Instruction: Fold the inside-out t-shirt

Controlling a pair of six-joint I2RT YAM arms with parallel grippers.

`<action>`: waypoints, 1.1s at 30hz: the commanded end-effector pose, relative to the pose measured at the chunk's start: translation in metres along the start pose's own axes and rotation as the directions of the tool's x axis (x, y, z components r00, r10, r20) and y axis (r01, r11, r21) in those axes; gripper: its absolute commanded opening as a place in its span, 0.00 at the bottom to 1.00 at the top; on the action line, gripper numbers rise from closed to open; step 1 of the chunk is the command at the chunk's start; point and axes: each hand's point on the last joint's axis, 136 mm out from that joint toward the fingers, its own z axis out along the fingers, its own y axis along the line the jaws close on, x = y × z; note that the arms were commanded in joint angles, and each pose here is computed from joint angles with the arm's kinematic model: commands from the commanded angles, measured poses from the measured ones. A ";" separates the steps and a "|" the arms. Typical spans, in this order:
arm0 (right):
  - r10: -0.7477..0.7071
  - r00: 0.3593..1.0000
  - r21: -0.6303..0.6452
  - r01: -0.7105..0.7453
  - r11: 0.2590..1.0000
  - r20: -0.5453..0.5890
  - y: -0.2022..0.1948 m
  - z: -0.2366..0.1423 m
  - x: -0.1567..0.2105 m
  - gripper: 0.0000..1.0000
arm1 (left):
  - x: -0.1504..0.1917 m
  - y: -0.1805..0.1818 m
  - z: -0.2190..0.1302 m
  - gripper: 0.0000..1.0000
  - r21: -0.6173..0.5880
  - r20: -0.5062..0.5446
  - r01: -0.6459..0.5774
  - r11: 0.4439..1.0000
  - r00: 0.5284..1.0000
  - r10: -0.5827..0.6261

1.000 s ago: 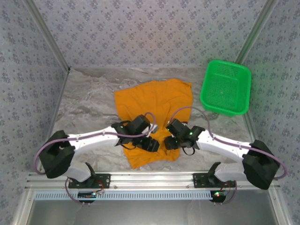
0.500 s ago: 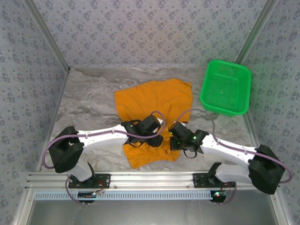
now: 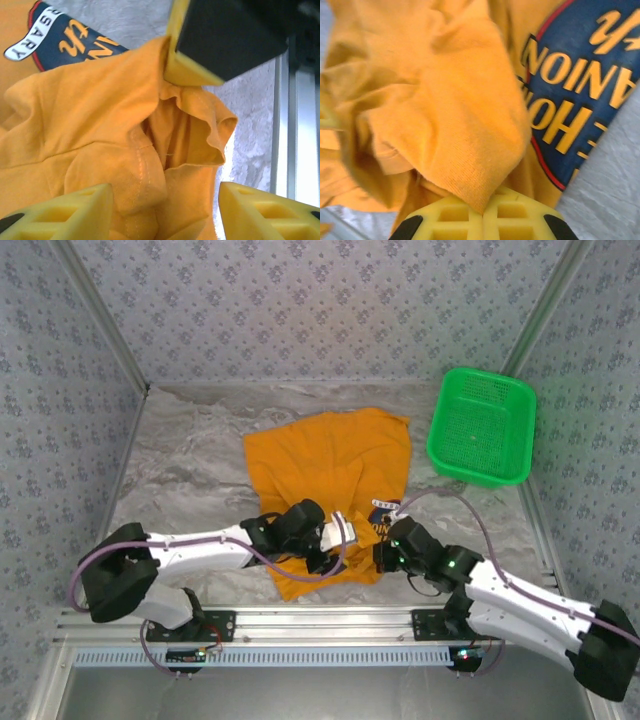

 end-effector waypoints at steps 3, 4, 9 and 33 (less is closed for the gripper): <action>-0.021 0.995 -0.131 0.033 0.991 0.094 0.014 -0.010 -0.009 0.00 | -0.027 0.006 0.009 0.57 -0.026 0.055 -0.219 0.975 0.974 0.221; -0.008 0.995 -0.132 0.022 0.991 0.103 0.013 -0.011 -0.010 0.00 | -0.024 0.008 0.012 0.57 -0.031 0.040 -0.234 0.972 0.971 0.235; 0.002 0.996 -0.153 0.011 0.988 0.088 0.013 -0.010 -0.005 0.00 | -0.028 0.022 0.025 0.57 -0.088 0.014 -0.265 0.960 0.964 0.267; -0.003 0.999 -0.076 0.006 0.997 0.038 -0.001 -0.011 -0.007 0.00 | -0.016 -0.019 0.002 0.10 0.200 0.056 -0.157 0.967 0.987 0.149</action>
